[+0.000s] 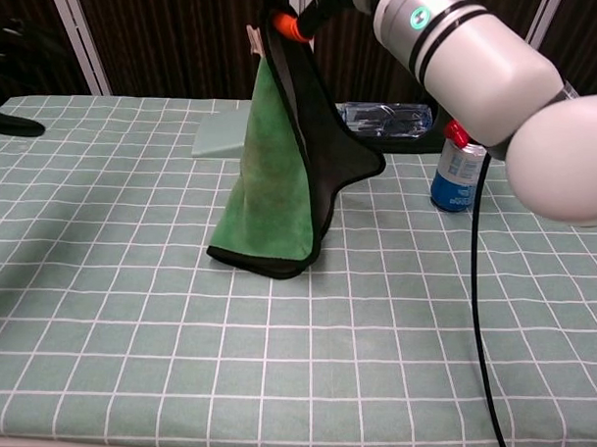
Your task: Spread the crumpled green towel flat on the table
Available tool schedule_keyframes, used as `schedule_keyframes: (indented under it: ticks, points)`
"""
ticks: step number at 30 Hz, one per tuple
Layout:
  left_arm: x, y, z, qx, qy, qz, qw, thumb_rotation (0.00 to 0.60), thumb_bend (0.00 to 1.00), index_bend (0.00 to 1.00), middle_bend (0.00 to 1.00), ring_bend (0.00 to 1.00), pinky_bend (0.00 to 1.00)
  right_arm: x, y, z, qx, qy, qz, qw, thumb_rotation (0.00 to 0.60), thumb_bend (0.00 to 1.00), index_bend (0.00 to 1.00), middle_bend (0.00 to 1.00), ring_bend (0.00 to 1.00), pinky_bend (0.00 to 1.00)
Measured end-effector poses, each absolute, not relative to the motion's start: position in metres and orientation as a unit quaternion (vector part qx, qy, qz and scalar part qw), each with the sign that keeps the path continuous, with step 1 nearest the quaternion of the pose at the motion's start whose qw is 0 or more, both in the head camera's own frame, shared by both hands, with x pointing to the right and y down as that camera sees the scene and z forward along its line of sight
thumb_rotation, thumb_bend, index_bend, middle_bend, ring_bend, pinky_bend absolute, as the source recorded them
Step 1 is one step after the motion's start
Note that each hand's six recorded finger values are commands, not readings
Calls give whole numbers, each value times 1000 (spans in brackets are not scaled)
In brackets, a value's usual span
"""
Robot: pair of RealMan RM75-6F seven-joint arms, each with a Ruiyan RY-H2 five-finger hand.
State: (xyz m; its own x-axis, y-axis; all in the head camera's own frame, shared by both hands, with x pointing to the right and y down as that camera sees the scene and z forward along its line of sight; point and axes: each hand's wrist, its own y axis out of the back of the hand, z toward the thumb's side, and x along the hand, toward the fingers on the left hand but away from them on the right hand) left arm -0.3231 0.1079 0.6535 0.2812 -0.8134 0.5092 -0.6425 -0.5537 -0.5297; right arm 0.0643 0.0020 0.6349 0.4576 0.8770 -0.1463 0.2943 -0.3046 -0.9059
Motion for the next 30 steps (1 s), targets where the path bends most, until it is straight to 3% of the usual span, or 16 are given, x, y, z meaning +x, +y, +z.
schedule_keyframes:
  ticks: [13,26,27,30]
  points:
    - [-284,99,693,-802,433,-405,66,600,15,344,165,173,202,8,-3,595,-670,-416,340,512,600,372,882,287,48,0]
    - [-282,109,736,-772,427,-470,37,596,0,343,165,173,210,-49,25,615,-650,-381,363,549,600,370,871,284,48,0]
    - [-282,110,738,-771,427,-471,32,584,0,342,165,173,211,-50,26,617,-649,-379,365,549,600,371,869,284,48,0]
    - [-278,114,742,-773,421,-473,13,473,0,336,164,173,211,-55,27,623,-647,-377,373,548,600,371,864,281,48,0]
